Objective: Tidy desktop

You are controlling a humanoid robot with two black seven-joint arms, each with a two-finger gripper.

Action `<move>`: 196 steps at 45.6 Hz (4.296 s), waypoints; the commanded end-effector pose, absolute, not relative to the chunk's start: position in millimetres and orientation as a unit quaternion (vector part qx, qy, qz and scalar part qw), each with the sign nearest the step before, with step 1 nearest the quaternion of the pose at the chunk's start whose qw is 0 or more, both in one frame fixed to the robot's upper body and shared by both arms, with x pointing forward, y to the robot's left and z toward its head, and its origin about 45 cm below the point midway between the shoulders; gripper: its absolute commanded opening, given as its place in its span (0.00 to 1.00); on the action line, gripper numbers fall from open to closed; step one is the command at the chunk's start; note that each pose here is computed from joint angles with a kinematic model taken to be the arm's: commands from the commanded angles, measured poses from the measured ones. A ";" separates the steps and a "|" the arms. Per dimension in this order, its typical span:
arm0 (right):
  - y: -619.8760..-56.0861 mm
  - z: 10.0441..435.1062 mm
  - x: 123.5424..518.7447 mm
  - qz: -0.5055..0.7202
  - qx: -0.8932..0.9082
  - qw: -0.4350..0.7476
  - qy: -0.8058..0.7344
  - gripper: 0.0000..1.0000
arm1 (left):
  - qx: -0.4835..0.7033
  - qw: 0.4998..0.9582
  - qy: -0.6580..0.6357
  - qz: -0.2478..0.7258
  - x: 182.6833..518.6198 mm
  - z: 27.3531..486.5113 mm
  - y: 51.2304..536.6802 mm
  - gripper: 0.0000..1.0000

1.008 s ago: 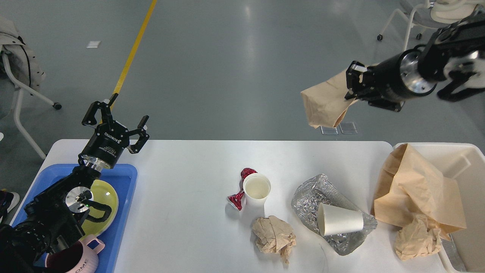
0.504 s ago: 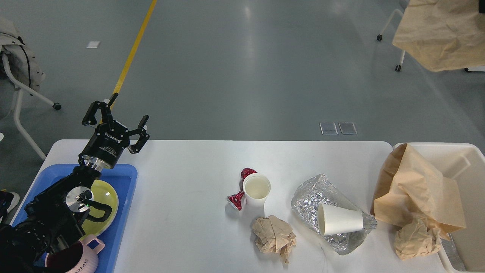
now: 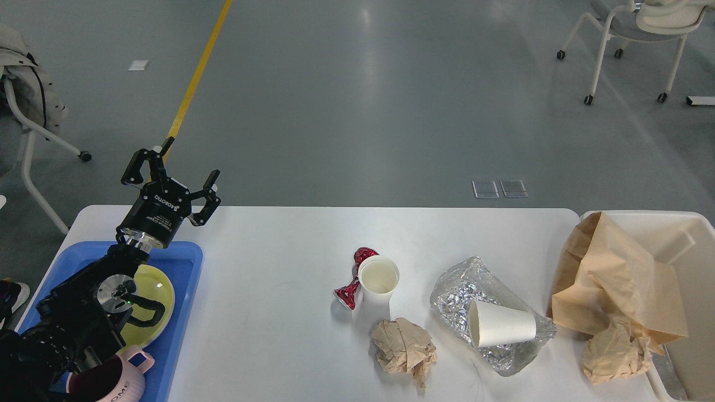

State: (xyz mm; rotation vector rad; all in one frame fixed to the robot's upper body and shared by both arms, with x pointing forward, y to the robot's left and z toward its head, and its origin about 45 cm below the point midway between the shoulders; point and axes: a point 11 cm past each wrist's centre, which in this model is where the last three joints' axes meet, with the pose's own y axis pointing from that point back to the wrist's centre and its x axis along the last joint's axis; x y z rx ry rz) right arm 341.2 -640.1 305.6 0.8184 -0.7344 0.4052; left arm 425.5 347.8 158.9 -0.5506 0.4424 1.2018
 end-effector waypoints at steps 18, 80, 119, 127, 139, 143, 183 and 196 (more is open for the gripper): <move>-621.1 124.5 278.3 0.145 0.426 0.827 -0.338 0.00 | -0.254 0.767 0.203 0.553 425.7 159.3 347.8 1.00; -316.5 515.8 366.7 0.181 0.702 0.678 -0.123 1.00 | -0.254 0.766 0.204 0.554 425.3 158.8 348.1 1.00; -453.1 177.5 391.5 0.086 0.592 0.749 -0.286 1.00 | -0.254 0.767 0.203 0.553 425.8 159.4 347.9 1.00; -457.4 155.8 379.9 0.068 0.596 0.746 -0.288 1.00 | -0.254 0.766 0.204 0.554 425.3 158.8 348.1 1.00; -466.3 125.3 366.4 0.073 0.582 0.751 -0.302 1.00 | -0.254 0.767 0.203 0.553 425.8 159.4 347.9 1.00; -465.6 118.8 365.7 0.075 0.581 0.751 -0.306 1.00 | -0.254 0.767 0.203 0.553 425.8 159.4 347.9 1.00; -460.8 46.1 318.8 0.058 0.576 0.763 -0.289 0.88 | -0.254 0.766 0.204 0.554 425.3 158.8 348.1 1.00; -459.4 40.4 314.7 0.062 0.577 0.765 -0.280 0.06 | -0.254 0.766 0.203 0.554 425.8 159.3 348.0 1.00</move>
